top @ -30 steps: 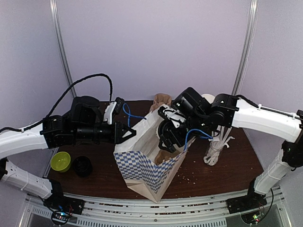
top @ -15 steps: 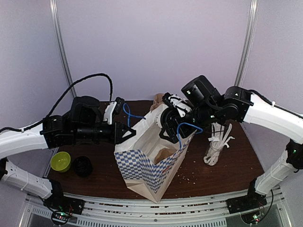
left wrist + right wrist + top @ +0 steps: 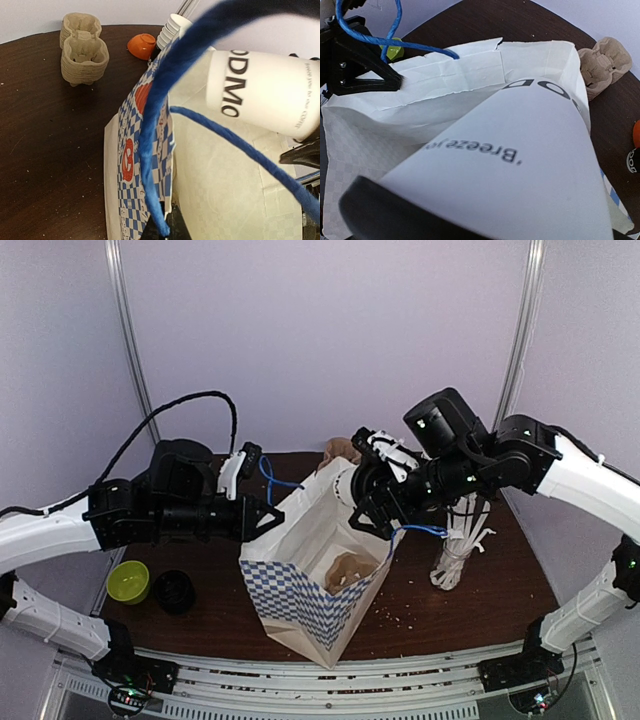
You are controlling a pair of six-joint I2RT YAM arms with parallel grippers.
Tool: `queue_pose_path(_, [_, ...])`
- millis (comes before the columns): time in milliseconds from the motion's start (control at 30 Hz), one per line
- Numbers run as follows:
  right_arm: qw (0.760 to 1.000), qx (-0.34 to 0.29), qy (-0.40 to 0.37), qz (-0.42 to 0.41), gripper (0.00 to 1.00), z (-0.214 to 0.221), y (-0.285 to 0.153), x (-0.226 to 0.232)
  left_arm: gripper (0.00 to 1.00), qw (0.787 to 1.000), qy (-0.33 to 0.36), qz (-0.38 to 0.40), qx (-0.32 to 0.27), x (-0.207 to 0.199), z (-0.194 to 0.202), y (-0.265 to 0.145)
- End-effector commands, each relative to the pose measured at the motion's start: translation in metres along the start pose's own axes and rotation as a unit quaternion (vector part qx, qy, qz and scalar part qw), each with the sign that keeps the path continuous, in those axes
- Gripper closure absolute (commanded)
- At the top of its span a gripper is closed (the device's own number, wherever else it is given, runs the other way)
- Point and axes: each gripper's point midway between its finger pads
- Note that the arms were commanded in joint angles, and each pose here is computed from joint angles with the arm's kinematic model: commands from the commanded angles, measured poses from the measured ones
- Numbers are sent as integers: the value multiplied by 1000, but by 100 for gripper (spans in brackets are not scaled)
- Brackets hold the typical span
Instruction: Pack the takeout coffee
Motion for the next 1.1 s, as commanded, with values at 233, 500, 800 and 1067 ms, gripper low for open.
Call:
queue_pose_path(233, [993, -91, -40, -67, 7, -38, -86, 23, 100, 993, 54, -102, -20, 27, -41, -25])
queue_pose_path(500, [987, -88, -48, -123, 7, -31, -99, 40, 98, 992, 48, -114, -14, 48, -40, -27])
queue_pose_path(800, [989, -52, -60, -121, 7, -11, -96, 36, 46, 991, 48, -124, -26, 50, -46, -40])
queue_pose_path(1067, [980, -36, -73, -184, 7, 2, -111, 54, 2, 982, 105, -114, -108, 33, -97, -96])
Point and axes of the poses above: each gripper's point midway between its finger pads, its own y axis out along the fingers, its own x axis along the line the jaws close on, z = x × y, and after that the axes turned 14 degrees about y, right-handed
